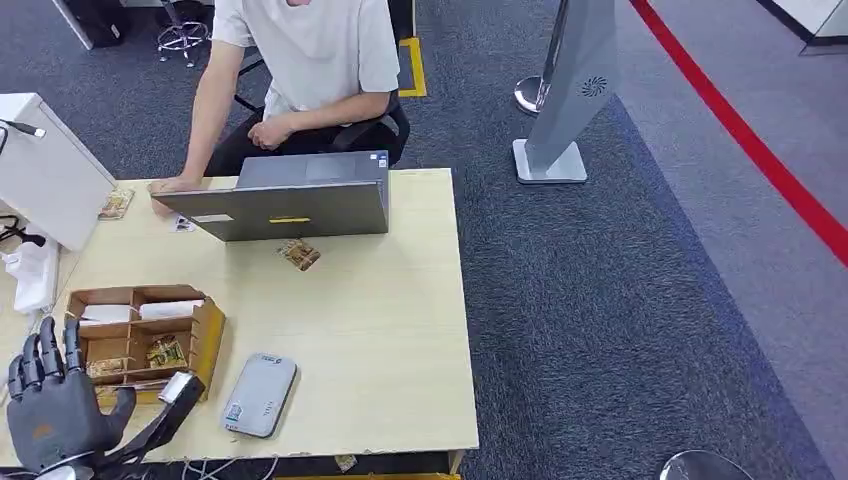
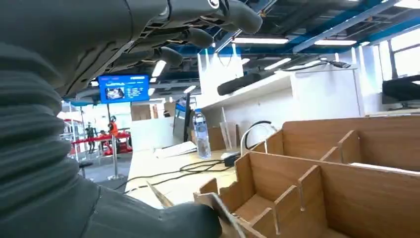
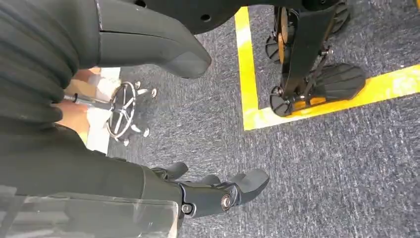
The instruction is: Pass the card to the sensor for recognition and then transmit it.
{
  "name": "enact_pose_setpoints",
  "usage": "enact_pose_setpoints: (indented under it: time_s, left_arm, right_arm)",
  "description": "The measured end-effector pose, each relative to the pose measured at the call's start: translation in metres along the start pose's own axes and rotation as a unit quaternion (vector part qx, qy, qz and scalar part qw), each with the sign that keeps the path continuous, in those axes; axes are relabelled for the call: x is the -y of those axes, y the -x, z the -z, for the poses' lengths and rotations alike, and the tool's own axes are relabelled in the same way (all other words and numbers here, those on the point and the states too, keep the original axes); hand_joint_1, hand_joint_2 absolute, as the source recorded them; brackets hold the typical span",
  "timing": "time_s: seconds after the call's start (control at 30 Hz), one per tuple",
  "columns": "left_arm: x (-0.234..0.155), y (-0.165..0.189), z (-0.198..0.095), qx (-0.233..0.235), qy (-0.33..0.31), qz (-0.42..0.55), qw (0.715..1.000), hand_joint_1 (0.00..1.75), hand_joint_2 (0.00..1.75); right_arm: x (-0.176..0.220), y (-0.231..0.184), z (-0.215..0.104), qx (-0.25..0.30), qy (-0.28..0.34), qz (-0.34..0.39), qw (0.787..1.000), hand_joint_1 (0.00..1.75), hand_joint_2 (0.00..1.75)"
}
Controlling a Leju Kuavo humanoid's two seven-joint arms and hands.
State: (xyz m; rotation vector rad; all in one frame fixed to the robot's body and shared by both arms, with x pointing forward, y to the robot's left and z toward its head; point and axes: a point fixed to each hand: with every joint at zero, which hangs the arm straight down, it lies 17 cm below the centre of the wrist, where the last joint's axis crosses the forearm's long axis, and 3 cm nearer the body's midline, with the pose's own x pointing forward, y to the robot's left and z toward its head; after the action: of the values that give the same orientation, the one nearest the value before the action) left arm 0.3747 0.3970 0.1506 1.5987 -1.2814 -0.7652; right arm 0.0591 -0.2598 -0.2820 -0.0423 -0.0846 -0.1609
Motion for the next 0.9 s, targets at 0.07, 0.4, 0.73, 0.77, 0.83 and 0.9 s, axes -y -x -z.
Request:
enact_pose_setpoints:
  time_s: [0.07, 0.4, 0.73, 0.77, 0.83, 0.9]
  left_arm:
    - [0.000, 0.001, 0.000, 0.001, 0.000, 0.002, 1.000, 0.00, 1.75]
    - [0.000, -0.005, 0.009, -0.006, -0.006, 0.002, 1.000, 0.00, 1.75]
    - [0.011, -0.036, 0.011, 0.030, 0.009, -0.009, 0.999, 0.00, 1.75]
    - [0.014, -0.041, 0.010, 0.040, 0.016, -0.010, 0.999, 0.00, 1.75]
    - [0.020, -0.049, 0.006, 0.056, 0.030, -0.014, 0.998, 0.00, 1.75]
    - [0.029, -0.057, 0.002, 0.070, 0.048, -0.018, 0.996, 0.00, 1.75]
  right_arm:
    - [0.000, 0.000, 0.000, 0.000, 0.000, 0.000, 1.000, 0.00, 1.75]
    - [0.000, -0.004, 0.000, 0.005, -0.001, -0.005, 1.000, 0.00, 1.75]
    - [0.000, -0.003, 0.000, 0.002, 0.001, -0.004, 1.000, 0.00, 1.75]
    - [-0.001, -0.003, 0.000, 0.002, 0.000, -0.004, 1.000, 0.00, 1.75]
    - [-0.001, -0.004, 0.000, 0.003, 0.000, -0.004, 1.000, 0.00, 1.75]
    - [-0.001, -0.004, 0.000, 0.003, -0.001, -0.002, 1.000, 0.00, 1.75]
